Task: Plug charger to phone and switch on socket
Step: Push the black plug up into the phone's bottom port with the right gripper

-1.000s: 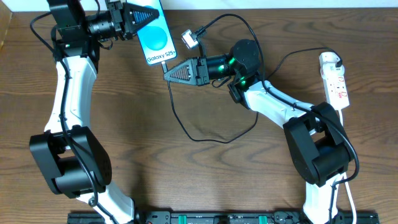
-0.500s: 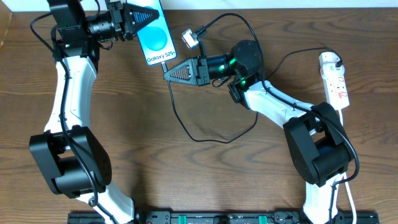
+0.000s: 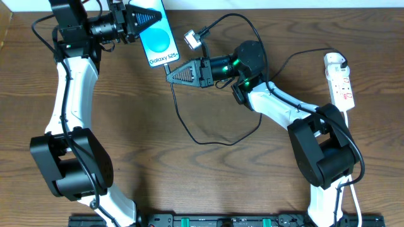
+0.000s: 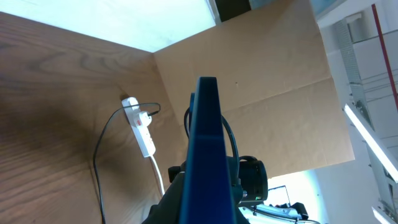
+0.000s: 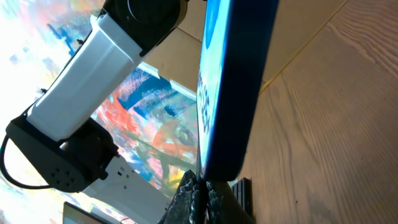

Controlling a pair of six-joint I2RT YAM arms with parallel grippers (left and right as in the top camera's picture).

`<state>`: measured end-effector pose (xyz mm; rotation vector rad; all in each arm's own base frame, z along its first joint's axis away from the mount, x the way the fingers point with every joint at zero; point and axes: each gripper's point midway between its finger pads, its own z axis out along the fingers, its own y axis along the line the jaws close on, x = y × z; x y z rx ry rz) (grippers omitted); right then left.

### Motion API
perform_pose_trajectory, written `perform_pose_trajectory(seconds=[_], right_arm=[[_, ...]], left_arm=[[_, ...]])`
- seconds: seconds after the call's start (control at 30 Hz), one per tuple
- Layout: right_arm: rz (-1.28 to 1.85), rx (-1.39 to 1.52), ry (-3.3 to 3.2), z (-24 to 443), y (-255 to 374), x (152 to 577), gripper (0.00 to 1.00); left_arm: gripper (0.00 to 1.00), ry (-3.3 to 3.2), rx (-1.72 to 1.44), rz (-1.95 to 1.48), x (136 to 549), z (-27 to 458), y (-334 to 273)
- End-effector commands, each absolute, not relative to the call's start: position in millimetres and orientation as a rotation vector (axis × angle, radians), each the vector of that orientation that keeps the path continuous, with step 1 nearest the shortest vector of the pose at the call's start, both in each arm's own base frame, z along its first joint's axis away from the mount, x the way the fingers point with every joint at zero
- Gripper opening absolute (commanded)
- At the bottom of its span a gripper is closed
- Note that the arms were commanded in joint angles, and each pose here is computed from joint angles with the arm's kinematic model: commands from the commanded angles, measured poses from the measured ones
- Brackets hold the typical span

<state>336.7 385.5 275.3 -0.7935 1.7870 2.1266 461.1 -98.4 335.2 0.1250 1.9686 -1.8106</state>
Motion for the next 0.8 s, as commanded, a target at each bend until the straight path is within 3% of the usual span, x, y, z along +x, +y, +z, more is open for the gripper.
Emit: perform_pose_trajectory(seconds=[0.0, 0.77], right_arm=[[2.076, -0.689, 1.736, 284, 383, 358, 0.01], [2.079, -0.615, 1.754, 285, 377, 368, 0.01]], left_arm=[[0.07, 1.965, 0.222, -1.863, 444, 345, -111], [0.08, 1.962, 0.241, -1.862, 443, 345, -115]])
